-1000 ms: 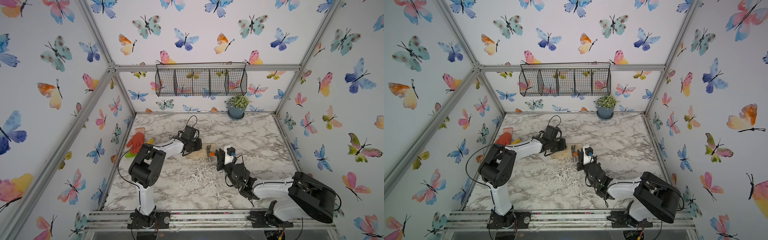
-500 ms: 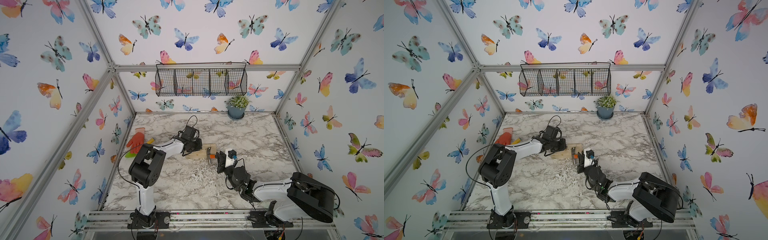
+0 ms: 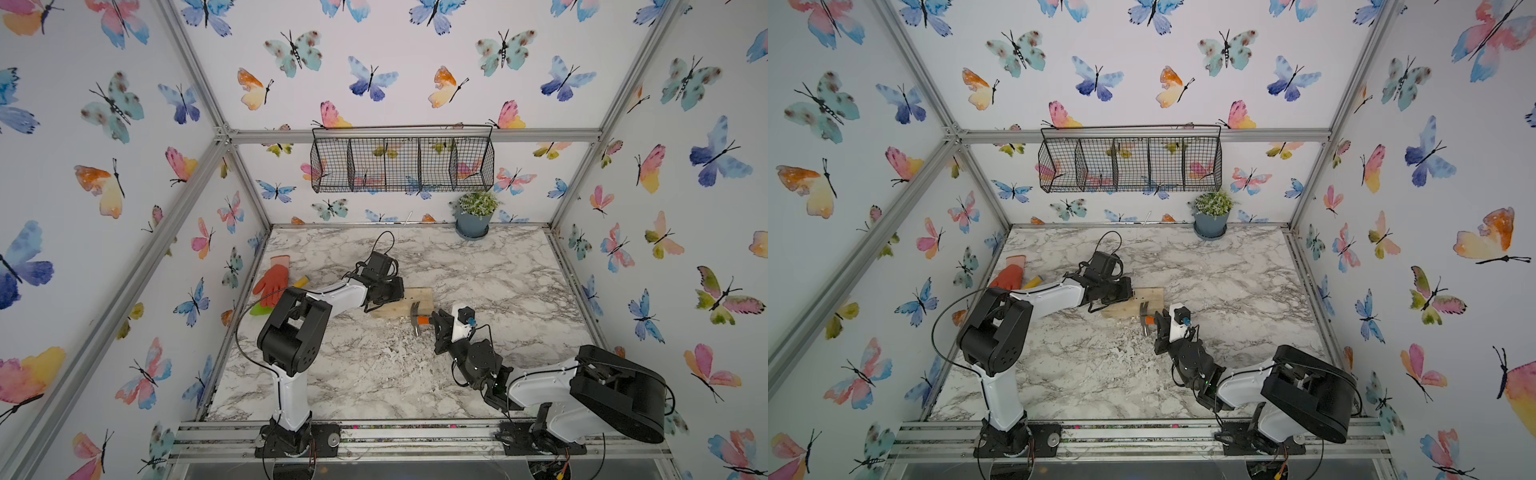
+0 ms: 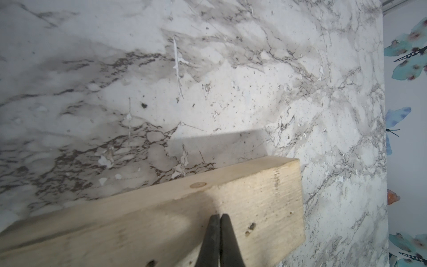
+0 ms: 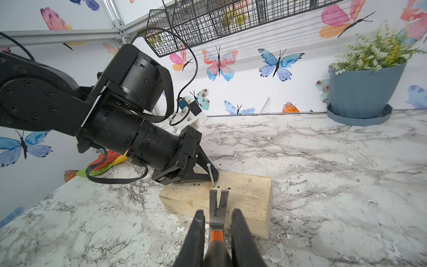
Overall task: Use a claw hammer to pull out a nail
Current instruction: Remove the nail from the mounting plate.
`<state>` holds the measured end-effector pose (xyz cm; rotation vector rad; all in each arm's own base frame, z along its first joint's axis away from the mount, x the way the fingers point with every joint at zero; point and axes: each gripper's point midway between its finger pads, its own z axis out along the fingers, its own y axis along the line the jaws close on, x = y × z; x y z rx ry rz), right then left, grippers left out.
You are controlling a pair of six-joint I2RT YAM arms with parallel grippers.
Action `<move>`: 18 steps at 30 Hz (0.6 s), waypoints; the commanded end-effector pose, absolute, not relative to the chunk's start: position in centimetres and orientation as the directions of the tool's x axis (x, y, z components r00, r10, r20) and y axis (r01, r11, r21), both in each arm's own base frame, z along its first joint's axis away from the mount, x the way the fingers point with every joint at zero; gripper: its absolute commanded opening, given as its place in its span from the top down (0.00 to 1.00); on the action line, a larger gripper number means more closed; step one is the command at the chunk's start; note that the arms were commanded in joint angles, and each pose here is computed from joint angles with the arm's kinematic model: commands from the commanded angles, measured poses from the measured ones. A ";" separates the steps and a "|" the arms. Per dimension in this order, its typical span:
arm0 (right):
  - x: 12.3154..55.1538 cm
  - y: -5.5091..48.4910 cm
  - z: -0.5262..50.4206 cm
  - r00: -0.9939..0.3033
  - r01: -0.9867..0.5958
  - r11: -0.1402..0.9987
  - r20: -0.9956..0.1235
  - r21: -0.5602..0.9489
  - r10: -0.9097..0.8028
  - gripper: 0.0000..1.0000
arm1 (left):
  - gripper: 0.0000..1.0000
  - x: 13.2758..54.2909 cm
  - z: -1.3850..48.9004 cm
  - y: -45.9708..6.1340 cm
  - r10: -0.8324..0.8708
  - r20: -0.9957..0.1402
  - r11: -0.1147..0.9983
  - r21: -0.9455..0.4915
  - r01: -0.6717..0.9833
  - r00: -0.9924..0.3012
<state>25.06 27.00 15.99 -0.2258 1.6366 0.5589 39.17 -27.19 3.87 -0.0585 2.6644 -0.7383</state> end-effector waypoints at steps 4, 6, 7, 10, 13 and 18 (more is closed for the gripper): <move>23.6 25.6 12.1 -0.240 -0.462 0.884 -0.970 0.072 -0.047 0.97 | 1.00 26.3 -9.2 -18.4 -0.120 0.133 0.981 -0.134 -0.138 -0.984; 23.6 25.1 13.6 -0.224 -0.452 0.890 -0.974 0.063 -0.045 0.97 | 1.00 26.8 -8.3 -18.6 -0.115 0.104 0.981 -0.146 -0.129 -0.988; 23.6 24.9 14.3 -0.212 -0.450 0.891 -0.976 0.057 -0.044 0.97 | 1.00 27.1 -8.0 -18.7 -0.112 0.090 0.981 -0.149 -0.124 -0.990; 23.6 24.6 16.3 -0.190 -0.450 0.891 -0.981 0.055 -0.035 0.97 | 1.00 28.1 -6.6 -19.2 -0.097 0.043 0.981 -0.166 -0.103 -0.994; 23.6 24.6 18.4 -0.168 -0.451 0.891 -0.986 0.059 -0.020 0.97 | 1.00 29.6 -4.9 -20.0 -0.089 -0.008 0.977 -0.198 -0.085 -0.996; 23.7 24.6 21.7 -0.123 -0.451 0.891 -0.992 0.056 0.001 0.97 | 1.00 32.1 -1.0 -21.4 -0.074 -0.112 0.970 -0.237 -0.046 -0.991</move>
